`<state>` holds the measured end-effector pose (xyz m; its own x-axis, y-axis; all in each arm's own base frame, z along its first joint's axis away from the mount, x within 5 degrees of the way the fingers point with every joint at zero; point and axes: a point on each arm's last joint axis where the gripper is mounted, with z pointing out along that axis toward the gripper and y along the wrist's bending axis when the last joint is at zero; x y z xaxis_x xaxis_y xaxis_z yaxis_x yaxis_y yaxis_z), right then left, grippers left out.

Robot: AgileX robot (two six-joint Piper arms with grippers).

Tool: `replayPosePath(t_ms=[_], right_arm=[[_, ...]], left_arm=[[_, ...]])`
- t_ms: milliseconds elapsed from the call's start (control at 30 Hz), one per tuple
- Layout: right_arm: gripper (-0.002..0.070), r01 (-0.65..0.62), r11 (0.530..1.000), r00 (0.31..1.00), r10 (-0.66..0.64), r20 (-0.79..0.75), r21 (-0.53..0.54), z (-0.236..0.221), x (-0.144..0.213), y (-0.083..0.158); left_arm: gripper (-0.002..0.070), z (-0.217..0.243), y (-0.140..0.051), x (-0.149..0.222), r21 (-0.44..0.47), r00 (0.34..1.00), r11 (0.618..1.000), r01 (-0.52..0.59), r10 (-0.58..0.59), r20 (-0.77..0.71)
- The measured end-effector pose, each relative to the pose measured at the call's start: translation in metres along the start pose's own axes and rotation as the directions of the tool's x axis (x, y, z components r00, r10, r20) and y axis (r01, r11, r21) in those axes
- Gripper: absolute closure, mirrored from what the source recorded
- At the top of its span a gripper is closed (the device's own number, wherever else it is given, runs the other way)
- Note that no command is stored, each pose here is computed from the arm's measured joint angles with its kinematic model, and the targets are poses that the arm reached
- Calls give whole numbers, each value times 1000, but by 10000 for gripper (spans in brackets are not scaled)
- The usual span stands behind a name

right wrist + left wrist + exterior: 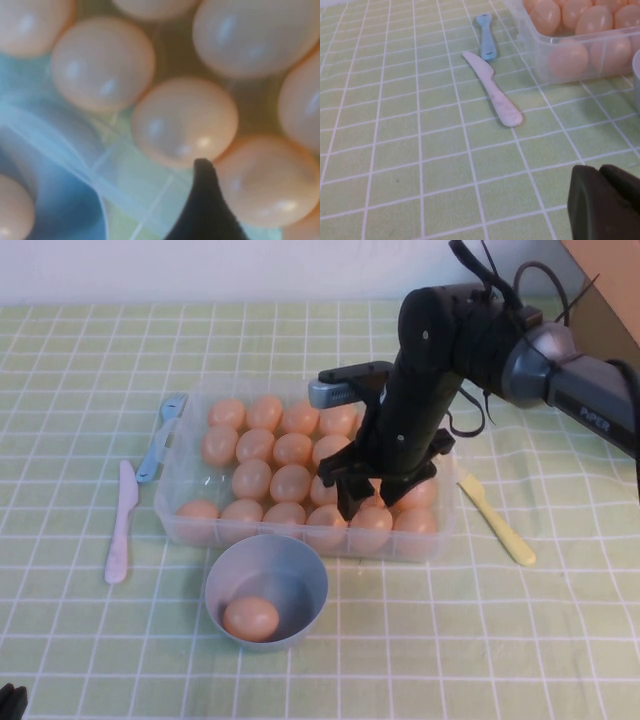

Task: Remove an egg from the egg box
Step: Pick up the egg from the plastic box

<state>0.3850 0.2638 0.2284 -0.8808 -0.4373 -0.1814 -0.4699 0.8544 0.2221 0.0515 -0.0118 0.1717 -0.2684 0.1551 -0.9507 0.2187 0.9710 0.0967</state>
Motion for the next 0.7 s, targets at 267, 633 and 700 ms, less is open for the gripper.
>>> replayPosePath(t_ms=[267,633,700], right_arm=[[250,50,996,993,-58,105,80,-25,-16,-2],[248,112,988,988,-122,95,109,-23,-17,-8],[248,111,988,989,-121,88,109,-20,-17,-9]], left_arm=[[678,0,0,0,0,1000,1000,0,0,0],[679,0,0,0,0,1000,1000,0,0,0],[679,0,0,0,0,1000,1000,0,0,0]])
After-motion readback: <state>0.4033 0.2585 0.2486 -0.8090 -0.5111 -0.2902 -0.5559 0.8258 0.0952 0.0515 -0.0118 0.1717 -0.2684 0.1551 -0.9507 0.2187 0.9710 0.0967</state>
